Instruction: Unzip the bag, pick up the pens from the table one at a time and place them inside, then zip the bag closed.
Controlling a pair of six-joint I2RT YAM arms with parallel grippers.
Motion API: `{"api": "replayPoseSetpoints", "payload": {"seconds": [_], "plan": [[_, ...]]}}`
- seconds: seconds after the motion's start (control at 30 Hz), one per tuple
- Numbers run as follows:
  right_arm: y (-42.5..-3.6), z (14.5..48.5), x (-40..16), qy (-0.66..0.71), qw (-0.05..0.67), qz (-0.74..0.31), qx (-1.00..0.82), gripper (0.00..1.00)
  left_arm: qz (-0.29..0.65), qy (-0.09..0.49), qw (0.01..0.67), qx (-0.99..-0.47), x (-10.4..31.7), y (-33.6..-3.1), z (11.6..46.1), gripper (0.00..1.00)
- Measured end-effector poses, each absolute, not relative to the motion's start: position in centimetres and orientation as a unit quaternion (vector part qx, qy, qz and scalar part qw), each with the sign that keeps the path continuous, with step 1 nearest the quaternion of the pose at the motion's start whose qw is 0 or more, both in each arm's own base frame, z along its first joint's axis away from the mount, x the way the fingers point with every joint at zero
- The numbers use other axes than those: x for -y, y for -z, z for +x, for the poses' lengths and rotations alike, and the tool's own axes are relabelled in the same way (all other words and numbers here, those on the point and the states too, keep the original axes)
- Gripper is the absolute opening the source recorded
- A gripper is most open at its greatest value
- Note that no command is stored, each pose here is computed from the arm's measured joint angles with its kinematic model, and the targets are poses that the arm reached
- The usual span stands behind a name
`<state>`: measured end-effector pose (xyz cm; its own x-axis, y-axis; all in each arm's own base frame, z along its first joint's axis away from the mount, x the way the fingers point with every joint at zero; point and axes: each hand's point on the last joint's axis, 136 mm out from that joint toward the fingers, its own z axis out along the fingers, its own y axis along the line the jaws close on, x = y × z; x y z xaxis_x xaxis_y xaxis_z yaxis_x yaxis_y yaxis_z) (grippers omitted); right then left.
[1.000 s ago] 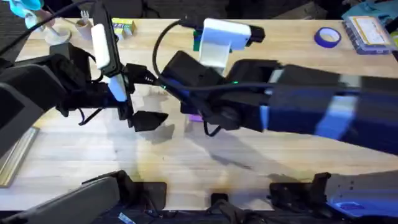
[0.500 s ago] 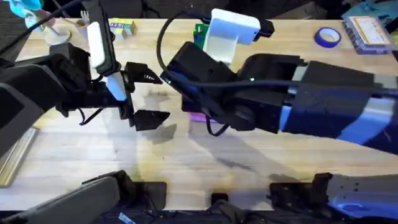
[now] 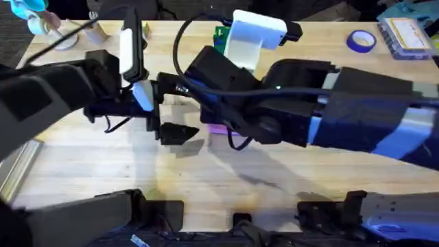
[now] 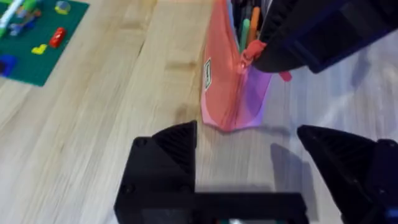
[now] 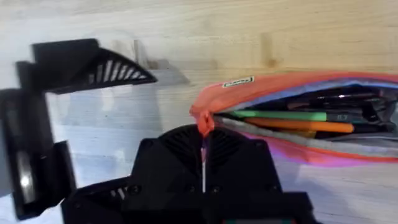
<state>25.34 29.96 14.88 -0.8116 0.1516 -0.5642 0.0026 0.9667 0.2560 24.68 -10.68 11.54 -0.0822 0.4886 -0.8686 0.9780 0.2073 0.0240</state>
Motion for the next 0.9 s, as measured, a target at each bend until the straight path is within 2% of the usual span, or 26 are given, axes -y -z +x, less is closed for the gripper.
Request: {"api": "replayPoseSetpoints", "payload": {"seconds": [0.27, 0.47, 0.73, 0.8, 0.9], "plan": [[-14.9, 25.3, -30.0, -0.122, 0.304, 0.041, -0.944, 0.031, 0.543, 0.362, 0.421, -0.63, 12.7, -10.8, 25.7, 0.993], [-14.9, 25.3, -30.0, -0.123, 0.304, 0.041, -0.944, 0.031, 0.538, 0.405, 0.403, -0.62, 14.3, -9.6, 25.1, 0.993], [-14.9, 25.3, -30.0, -0.123, 0.304, 0.041, -0.944, 0.031, 0.544, 0.42, 0.404, -0.604, 15.4, -9.0, 25.1, 0.973], [-14.9, 25.3, -30.0, -0.123, 0.304, 0.041, -0.944, 0.031, 0.545, 0.418, 0.409, -0.6, 15.4, -9.1, 25.3, 0.854], [-14.9, 25.3, -30.0, -0.123, 0.304, 0.041, -0.944, 0.031, 0.545, 0.419, 0.413, -0.597, 15.4, -9.2, 25.4, 0.426]]}}
